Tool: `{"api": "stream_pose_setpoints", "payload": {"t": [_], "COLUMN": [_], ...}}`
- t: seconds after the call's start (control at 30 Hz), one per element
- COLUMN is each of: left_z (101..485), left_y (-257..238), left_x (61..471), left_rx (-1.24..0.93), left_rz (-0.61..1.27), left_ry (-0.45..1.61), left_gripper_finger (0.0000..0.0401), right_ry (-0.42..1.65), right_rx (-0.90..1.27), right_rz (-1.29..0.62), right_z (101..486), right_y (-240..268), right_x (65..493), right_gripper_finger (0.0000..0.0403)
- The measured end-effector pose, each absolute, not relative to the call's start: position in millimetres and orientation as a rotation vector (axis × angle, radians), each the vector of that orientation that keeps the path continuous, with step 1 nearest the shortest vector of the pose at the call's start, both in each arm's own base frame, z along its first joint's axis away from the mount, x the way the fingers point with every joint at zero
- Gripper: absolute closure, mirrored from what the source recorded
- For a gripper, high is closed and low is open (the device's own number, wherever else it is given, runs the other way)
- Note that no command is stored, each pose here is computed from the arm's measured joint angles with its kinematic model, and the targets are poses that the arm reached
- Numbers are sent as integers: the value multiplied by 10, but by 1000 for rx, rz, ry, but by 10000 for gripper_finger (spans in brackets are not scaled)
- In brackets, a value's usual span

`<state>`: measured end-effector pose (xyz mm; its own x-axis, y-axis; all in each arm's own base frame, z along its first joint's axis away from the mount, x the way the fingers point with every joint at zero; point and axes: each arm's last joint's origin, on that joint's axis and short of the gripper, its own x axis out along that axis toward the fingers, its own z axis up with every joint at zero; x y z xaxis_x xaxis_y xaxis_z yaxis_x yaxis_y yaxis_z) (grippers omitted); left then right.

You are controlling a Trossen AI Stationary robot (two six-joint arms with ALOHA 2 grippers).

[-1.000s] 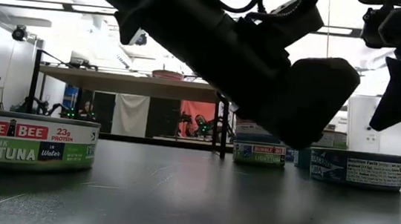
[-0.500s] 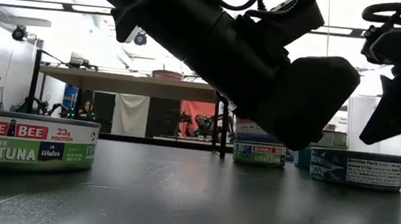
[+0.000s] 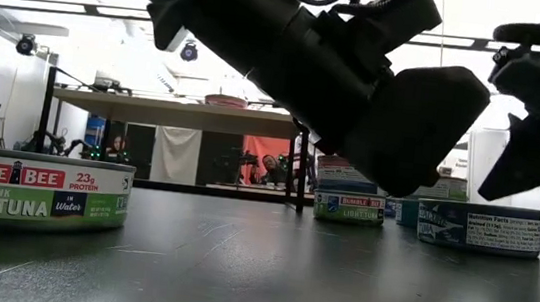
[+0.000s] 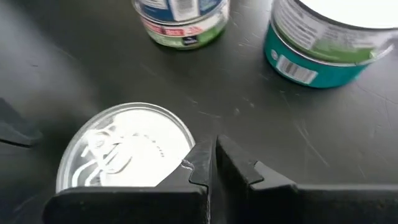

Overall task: Stack canned seafood by type on shelf
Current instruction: Put the blue tuna can on the shelf

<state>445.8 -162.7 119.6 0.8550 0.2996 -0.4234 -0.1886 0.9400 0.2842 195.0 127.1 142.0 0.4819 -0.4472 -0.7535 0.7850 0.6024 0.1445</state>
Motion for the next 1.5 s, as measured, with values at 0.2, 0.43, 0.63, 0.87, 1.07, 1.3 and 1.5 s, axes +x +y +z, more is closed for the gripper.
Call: {"api": "stream_pose_setpoints", "payload": {"t": [0.2,0.43,0.63,0.87,1.07,1.3,1.5], "left_z": [1198,1201,1200,1201,1199,1225,1254], "left_y": [-1632,-1636,-1649,-1649,-1650,-1656,-1625], "left_x": [4456,4457,4457,4457,4456,4487,4513], "left_rx": [241,239,230,231,231,189,178], "left_rz": [257,257,224,224,222,138,134], "left_ry": [481,478,481,481,484,459,434], "left_gripper_finger": [401,401,401,401,401,401,401], "right_ry": [772,769,748,734,748,763,789], "right_rx": [548,560,574,601,577,593,599], "right_rz": [-776,-713,-660,-578,-537,-469,-373], "right_z": [1389,1399,1416,1443,1461,1614,1761], "right_y": [1281,1324,1362,1420,1432,1427,1420], "right_x": [1938,1988,2037,2102,2110,2086,2050], "right_gripper_finger": [390,390,390,390,390,390,390]}}
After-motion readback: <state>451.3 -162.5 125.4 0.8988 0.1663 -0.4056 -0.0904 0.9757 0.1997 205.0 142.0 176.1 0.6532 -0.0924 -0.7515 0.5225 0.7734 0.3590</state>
